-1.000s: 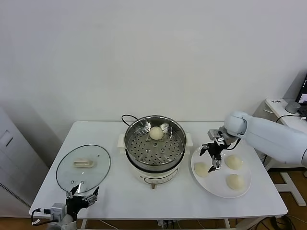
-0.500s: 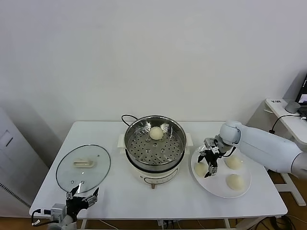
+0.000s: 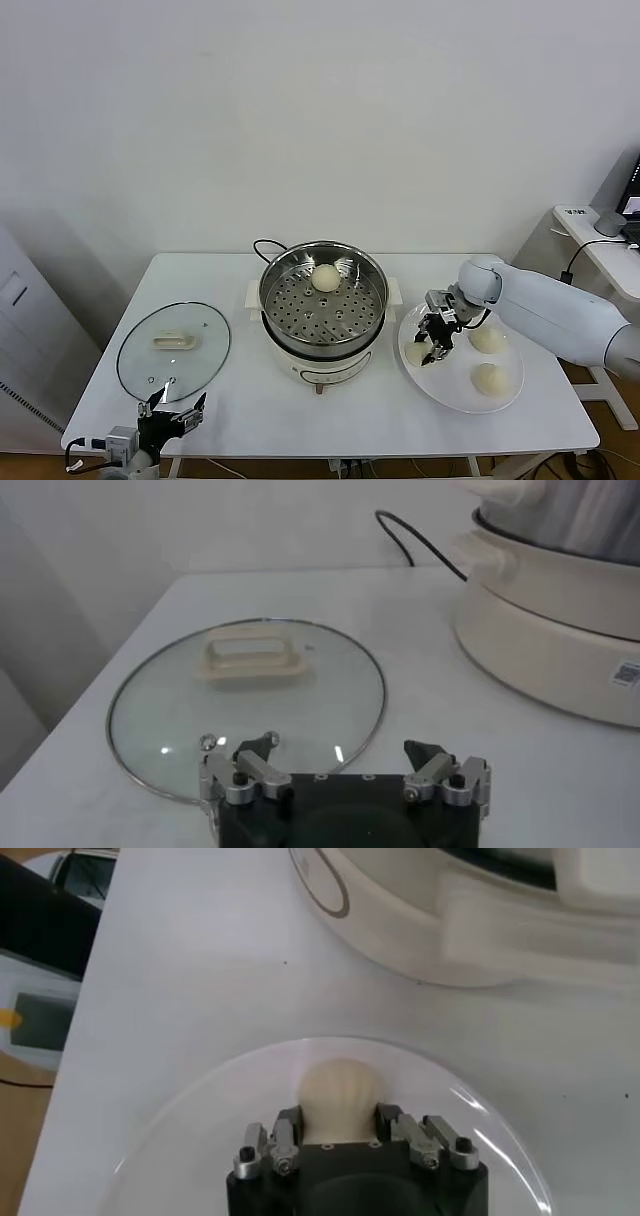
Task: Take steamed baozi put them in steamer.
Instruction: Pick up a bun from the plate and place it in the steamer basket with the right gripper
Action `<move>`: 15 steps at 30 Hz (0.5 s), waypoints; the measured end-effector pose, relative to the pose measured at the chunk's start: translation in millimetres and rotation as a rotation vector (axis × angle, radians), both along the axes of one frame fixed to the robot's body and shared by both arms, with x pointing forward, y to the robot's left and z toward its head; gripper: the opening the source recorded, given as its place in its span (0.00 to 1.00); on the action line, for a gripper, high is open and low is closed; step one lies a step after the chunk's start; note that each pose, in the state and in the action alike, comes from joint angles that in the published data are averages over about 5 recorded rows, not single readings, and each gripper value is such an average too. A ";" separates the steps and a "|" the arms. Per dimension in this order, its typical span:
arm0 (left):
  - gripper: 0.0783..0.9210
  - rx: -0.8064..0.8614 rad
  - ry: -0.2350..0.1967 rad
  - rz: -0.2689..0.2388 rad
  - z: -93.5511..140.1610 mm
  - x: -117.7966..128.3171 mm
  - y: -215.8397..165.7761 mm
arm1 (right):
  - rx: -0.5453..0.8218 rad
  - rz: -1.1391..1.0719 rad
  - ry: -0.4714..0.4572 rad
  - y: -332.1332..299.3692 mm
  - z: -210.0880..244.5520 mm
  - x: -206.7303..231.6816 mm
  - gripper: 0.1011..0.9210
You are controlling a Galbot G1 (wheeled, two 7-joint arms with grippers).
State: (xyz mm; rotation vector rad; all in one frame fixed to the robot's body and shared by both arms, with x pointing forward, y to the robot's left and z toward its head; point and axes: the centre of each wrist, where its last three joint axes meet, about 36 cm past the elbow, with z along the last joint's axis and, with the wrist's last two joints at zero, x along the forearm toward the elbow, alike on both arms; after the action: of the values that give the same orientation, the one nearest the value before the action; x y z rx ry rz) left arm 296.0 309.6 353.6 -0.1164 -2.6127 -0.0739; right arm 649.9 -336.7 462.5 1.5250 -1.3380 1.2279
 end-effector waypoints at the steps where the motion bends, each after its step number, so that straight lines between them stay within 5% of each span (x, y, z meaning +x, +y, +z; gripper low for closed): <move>1: 0.88 0.001 0.000 0.000 0.2 0.0 0.1 | 0.000 -0.001 -0.001 -0.8 4.1 0.5 0.44; 15: 0.88 0.003 -0.006 -0.004 3.7 1.8 -2.3 | 0.017 0.013 -0.080 -3.3 138.5 12.6 0.44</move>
State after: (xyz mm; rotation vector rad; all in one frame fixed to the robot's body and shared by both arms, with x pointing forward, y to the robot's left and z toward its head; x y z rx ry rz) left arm 297.7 307.3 357.3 -0.1200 -2.6179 -0.0796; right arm 662.5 -340.0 601.0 1.5126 -1.3952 1.3002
